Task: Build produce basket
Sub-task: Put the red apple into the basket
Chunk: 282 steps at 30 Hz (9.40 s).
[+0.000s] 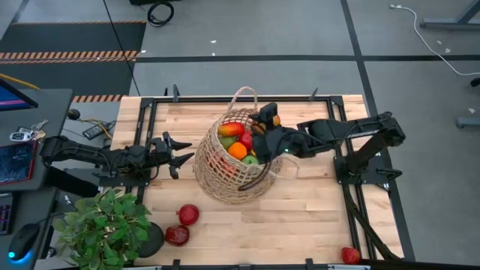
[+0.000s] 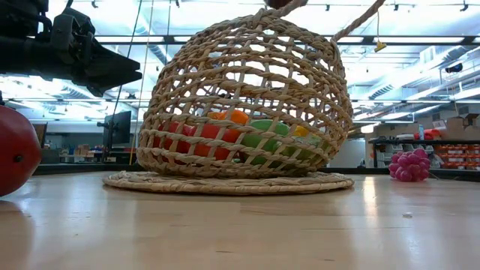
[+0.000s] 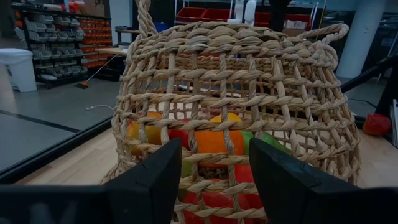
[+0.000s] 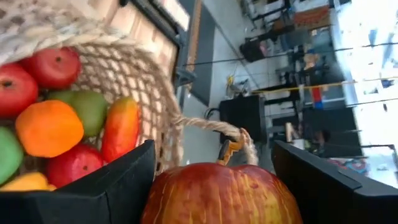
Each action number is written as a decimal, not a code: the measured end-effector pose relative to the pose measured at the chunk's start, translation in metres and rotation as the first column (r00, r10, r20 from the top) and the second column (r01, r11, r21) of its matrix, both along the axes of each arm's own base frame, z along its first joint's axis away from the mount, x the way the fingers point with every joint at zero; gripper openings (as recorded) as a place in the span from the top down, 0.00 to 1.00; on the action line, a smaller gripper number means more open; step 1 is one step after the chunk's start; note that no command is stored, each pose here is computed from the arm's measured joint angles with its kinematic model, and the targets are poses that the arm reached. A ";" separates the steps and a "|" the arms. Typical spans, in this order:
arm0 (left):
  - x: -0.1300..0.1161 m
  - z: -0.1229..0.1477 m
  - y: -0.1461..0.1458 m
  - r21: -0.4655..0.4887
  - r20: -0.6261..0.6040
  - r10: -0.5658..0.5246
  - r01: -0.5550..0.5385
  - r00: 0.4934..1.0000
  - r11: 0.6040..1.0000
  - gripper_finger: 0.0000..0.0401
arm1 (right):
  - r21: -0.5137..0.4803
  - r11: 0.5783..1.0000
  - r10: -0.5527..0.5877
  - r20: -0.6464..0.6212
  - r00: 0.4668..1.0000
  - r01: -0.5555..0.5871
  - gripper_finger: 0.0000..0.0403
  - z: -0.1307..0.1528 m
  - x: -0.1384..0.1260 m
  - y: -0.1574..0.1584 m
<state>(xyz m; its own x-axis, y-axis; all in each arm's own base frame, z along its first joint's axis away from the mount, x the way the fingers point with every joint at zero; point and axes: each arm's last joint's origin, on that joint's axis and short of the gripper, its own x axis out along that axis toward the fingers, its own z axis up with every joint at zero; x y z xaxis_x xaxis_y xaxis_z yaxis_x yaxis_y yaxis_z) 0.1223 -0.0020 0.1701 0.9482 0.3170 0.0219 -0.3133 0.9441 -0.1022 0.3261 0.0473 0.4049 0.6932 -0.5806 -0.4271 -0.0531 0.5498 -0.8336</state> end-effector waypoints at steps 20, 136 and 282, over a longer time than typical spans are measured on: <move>0.000 0.000 0.000 0.000 0.001 0.000 0.000 1.000 1.000 0.51 | 0.126 0.992 0.040 -0.315 0.948 0.000 0.22 -0.090 0.067 -0.058; 0.000 0.000 0.000 0.000 0.001 0.000 0.000 1.000 1.000 0.51 | -0.019 0.099 -0.325 -0.946 0.015 0.995 0.14 -0.222 -0.160 0.212; 0.000 0.000 0.000 0.000 0.001 0.000 0.000 1.000 1.000 0.52 | 0.528 0.400 -0.284 -0.706 0.649 0.749 0.32 -0.188 -0.109 0.217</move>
